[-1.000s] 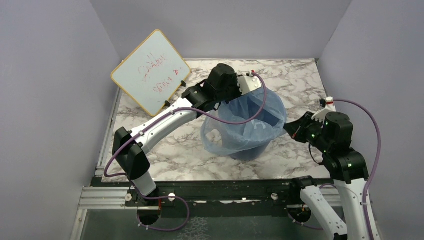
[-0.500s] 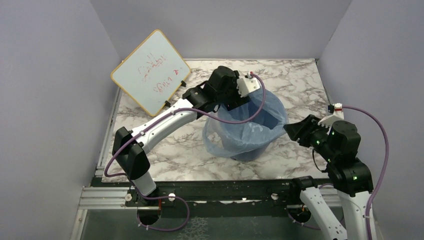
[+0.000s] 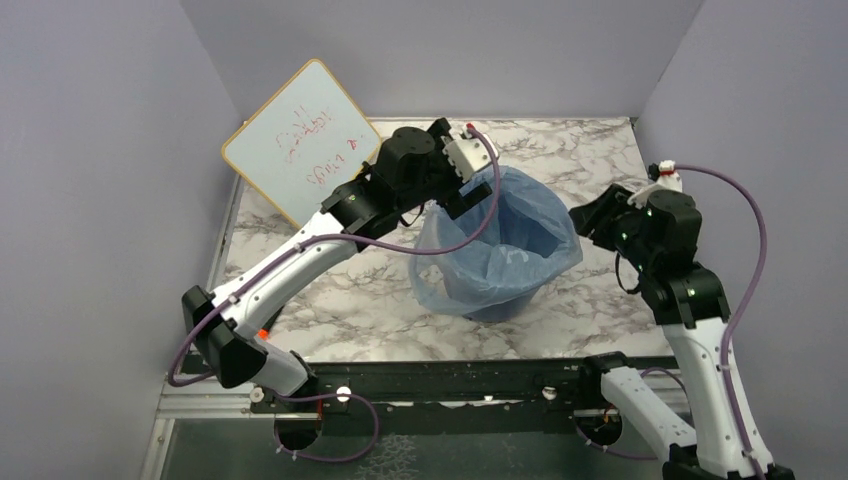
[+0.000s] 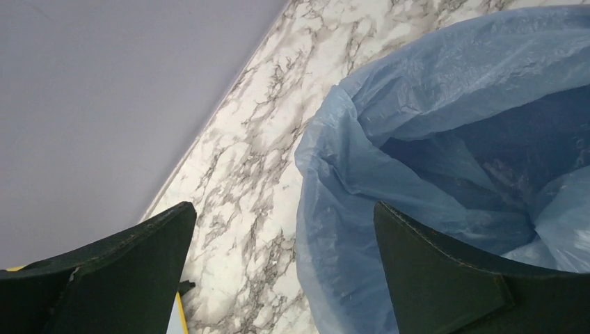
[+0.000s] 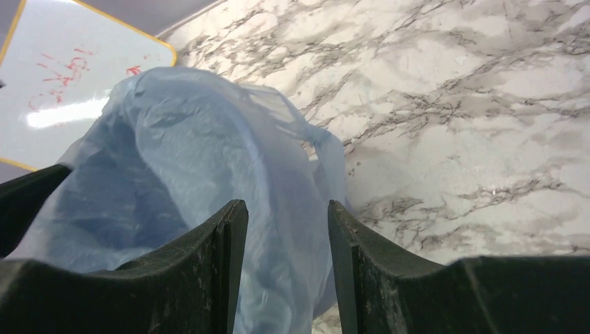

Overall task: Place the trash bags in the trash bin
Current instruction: Place the trash bag in the trash bin.

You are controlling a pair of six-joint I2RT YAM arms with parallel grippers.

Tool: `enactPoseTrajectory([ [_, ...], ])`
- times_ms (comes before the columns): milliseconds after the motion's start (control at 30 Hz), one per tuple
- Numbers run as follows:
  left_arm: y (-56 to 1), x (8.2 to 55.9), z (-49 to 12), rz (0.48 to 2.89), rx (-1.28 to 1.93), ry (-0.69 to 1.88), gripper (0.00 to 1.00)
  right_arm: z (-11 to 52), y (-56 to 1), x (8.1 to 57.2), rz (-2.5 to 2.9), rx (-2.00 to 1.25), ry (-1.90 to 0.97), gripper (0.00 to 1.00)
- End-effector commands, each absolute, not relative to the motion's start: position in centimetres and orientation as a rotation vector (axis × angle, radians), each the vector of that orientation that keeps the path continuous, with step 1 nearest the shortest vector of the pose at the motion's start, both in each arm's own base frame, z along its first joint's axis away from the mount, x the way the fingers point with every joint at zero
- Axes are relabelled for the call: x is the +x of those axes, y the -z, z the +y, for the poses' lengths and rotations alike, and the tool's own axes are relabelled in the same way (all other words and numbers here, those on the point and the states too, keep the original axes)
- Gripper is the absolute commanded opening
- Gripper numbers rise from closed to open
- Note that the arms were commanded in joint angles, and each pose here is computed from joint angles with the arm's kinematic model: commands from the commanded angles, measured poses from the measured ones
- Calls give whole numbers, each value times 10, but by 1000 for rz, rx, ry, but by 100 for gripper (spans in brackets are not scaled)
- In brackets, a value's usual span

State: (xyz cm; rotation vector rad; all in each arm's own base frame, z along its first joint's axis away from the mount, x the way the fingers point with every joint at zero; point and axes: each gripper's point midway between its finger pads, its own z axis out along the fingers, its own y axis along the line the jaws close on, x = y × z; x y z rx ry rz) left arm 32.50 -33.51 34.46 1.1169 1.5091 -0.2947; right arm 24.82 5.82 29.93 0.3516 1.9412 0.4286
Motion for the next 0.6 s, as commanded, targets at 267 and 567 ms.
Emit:
enactPoseTrajectory([
  [267,-364,266,-231,1601,559,421,99,17,-259,302,1988,463,-90,57],
  [567,-279,218,-194,1826,331,578,99,41,-161,284,2192,475,-210,58],
])
